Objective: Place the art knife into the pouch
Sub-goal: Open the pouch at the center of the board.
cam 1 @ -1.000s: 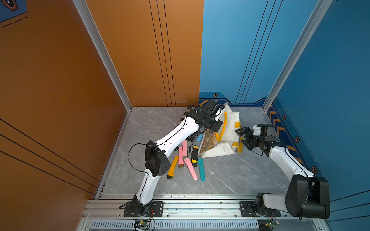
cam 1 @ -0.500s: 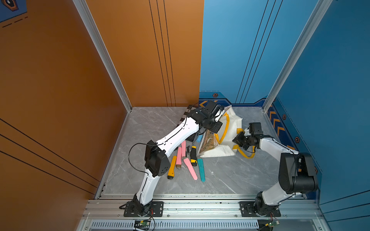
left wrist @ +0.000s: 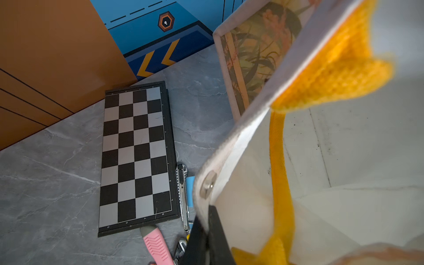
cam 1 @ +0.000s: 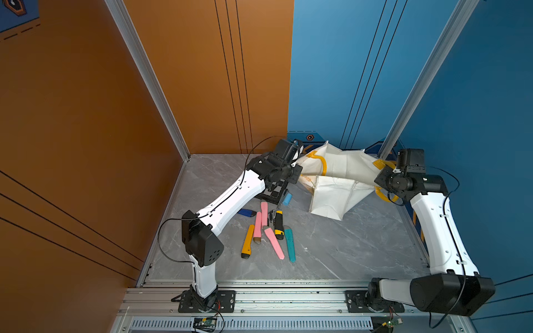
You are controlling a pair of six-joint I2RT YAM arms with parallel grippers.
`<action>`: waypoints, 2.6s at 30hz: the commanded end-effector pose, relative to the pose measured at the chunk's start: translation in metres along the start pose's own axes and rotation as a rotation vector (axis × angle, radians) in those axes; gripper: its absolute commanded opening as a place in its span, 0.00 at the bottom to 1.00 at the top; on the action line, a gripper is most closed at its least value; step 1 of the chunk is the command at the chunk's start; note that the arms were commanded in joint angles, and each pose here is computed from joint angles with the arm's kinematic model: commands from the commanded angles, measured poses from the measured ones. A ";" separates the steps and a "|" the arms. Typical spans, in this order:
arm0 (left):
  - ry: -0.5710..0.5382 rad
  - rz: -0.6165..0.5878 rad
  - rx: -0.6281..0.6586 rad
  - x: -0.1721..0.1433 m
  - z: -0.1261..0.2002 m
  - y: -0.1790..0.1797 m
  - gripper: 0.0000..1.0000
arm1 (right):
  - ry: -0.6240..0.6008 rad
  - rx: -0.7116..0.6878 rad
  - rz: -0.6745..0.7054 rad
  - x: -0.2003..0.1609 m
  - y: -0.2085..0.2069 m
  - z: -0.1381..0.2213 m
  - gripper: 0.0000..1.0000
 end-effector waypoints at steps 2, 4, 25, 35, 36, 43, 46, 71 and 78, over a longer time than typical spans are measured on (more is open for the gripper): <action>0.045 0.018 0.377 -0.010 0.017 0.107 0.00 | 0.092 -0.340 0.068 -0.016 -0.069 0.008 0.00; 0.081 0.033 0.290 -0.016 0.002 0.087 0.00 | 0.117 -0.253 0.065 -0.020 -0.050 -0.001 0.00; 0.184 0.055 0.014 -0.033 -0.022 0.019 0.98 | 0.108 0.039 0.410 -0.038 0.195 -0.038 0.00; 0.418 0.030 -0.039 -0.118 -0.040 0.005 0.90 | 0.168 0.003 0.340 -0.053 0.201 -0.063 0.00; 0.451 0.017 -0.033 -0.130 -0.047 0.005 0.88 | 0.176 0.000 0.326 -0.053 0.198 -0.064 0.00; 0.563 -0.065 -0.112 -0.170 -0.082 -0.012 0.72 | 0.221 0.005 0.307 -0.061 0.183 -0.069 0.00; 0.558 -0.054 -0.143 -0.171 -0.102 -0.018 0.73 | 0.237 -0.006 0.316 -0.068 0.175 -0.069 0.00; 0.602 0.000 -0.330 -0.197 -0.144 -0.076 0.66 | 0.314 0.098 0.135 -0.072 0.144 -0.079 0.00; 0.603 -0.024 -0.340 -0.208 -0.163 -0.089 0.66 | 0.338 0.120 0.105 -0.072 0.135 -0.081 0.00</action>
Point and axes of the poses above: each gripper's point midway between its finger pads, its own z axis back along the fingers, its own y axis along the line the jaws close on, x = y × z, the point moved 2 cm from there along z, back along the fingers, and after that the axes turned 14 degrees about z, right-handed, at the moved point
